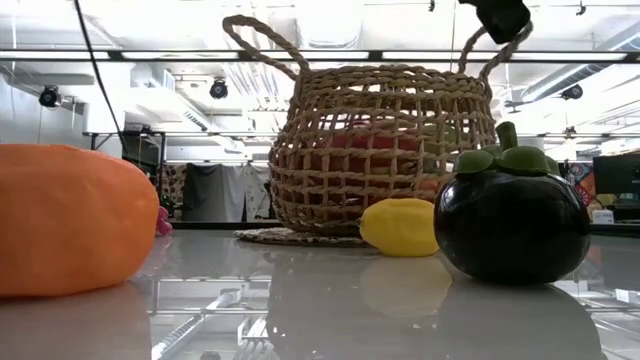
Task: Build produce basket
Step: Put the purple mangosteen into the brown basket
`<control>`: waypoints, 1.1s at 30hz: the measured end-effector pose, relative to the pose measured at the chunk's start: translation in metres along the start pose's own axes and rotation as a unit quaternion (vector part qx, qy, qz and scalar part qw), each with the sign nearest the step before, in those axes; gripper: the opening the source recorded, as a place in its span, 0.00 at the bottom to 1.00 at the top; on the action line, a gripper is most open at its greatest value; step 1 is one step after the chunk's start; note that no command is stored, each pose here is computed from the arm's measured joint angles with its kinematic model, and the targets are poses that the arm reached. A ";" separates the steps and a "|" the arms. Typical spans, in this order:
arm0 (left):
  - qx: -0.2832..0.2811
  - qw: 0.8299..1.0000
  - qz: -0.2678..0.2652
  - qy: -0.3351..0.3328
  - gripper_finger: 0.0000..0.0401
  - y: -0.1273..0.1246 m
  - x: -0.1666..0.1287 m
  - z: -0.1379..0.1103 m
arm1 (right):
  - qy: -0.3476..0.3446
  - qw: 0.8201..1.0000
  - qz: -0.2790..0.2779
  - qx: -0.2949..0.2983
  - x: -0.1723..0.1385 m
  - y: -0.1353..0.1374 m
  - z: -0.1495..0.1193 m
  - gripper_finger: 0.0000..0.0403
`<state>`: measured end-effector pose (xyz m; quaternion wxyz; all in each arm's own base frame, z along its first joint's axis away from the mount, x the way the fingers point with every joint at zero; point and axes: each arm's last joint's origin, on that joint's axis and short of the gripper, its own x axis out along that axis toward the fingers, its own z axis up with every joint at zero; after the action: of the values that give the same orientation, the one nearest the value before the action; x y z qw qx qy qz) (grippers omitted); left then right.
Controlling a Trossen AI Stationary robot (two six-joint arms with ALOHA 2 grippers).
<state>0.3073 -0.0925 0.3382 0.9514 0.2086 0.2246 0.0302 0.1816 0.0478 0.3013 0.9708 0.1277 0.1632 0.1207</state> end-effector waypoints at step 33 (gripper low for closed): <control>-0.115 0.981 0.027 -0.155 0.47 -0.007 -0.028 -0.074 | 0.317 0.928 -0.114 0.157 0.104 0.106 -0.023 0.81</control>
<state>0.2495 -0.0741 0.2867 0.9911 0.1056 0.0637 0.0492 0.2486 0.1805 0.2813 0.8433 0.2141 0.4927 0.0167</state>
